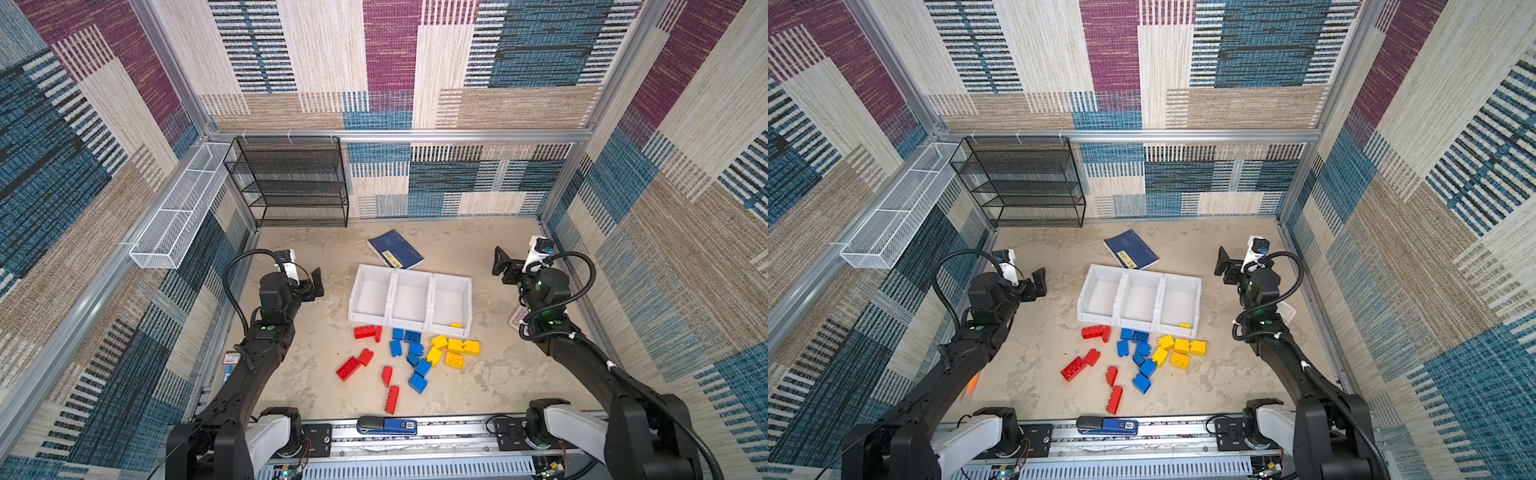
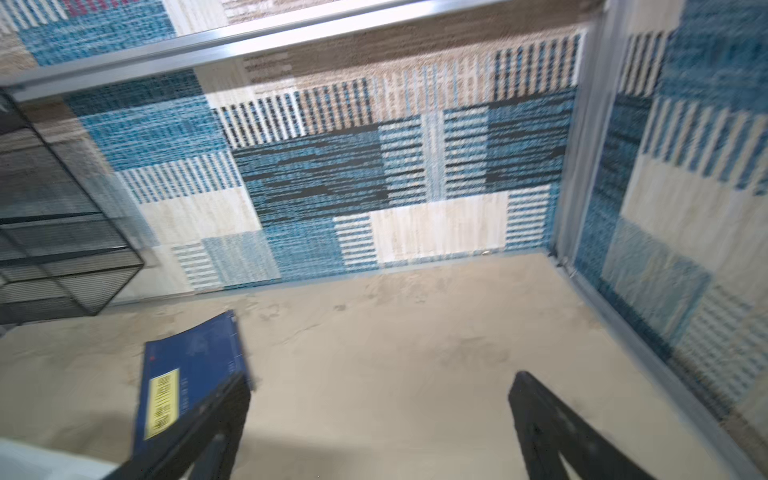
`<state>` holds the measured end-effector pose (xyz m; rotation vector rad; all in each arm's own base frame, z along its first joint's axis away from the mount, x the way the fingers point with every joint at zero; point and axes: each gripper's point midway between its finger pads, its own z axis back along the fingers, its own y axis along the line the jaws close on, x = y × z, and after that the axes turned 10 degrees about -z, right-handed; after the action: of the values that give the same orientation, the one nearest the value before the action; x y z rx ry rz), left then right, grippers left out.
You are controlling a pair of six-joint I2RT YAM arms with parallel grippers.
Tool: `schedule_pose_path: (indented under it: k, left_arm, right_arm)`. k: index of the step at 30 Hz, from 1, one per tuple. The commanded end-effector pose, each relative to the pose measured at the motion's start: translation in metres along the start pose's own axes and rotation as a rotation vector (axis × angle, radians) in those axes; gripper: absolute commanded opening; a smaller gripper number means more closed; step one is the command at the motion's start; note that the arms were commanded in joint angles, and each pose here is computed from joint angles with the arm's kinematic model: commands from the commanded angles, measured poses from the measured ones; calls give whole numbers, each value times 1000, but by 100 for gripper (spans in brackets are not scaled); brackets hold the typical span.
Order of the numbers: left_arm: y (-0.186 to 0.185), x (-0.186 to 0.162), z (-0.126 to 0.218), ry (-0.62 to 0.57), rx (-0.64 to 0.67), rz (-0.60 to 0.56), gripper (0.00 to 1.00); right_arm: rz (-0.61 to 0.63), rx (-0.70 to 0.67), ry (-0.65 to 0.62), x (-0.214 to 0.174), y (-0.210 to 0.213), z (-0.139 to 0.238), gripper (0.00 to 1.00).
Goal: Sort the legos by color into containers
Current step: 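Lower the right gripper over a yellow brick while the left hovers over red bricks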
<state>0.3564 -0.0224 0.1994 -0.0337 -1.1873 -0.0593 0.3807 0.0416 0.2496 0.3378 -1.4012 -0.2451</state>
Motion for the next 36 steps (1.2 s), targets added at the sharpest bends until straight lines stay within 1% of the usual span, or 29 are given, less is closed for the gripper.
schedule_pose_path:
  k: [1,3,5,7,8,11,14,19,24,31,36]
  left_arm:
    - [-20,-41,17,162,-56,136,99]
    - [-30,-50,24,197,-84,147,99]
    - [-38,-58,28,228,-101,146,99]
    - [-44,-64,29,249,-123,153,99]
    - [-49,-66,29,257,-139,156,99]
    - [-60,-73,28,286,-178,156,99]
    - [-67,-80,26,317,-200,159,99]
    - [-79,-87,26,339,-241,148,99]
    - [-85,-88,29,337,-262,139,99]
    - [-88,-92,30,340,-270,132,99]
    - [-88,-94,29,346,-267,134,99]
  right_arm:
    - [-105,-100,319,-74,2,25,100]
    - [-145,-118,388,-91,14,36,100]
    - [-183,-158,498,-116,18,49,100]
    - [-194,-189,595,-141,23,61,99]
    - [-190,-191,638,-153,29,68,97]
    - [-180,-227,727,-178,38,90,95]
    - [-166,-288,784,-194,35,106,92]
    - [-132,-411,822,-204,16,121,90]
    - [-103,-471,852,-214,3,127,87]
    - [-122,-469,859,-221,-2,133,79]
    - [-132,-436,887,-229,3,133,72]
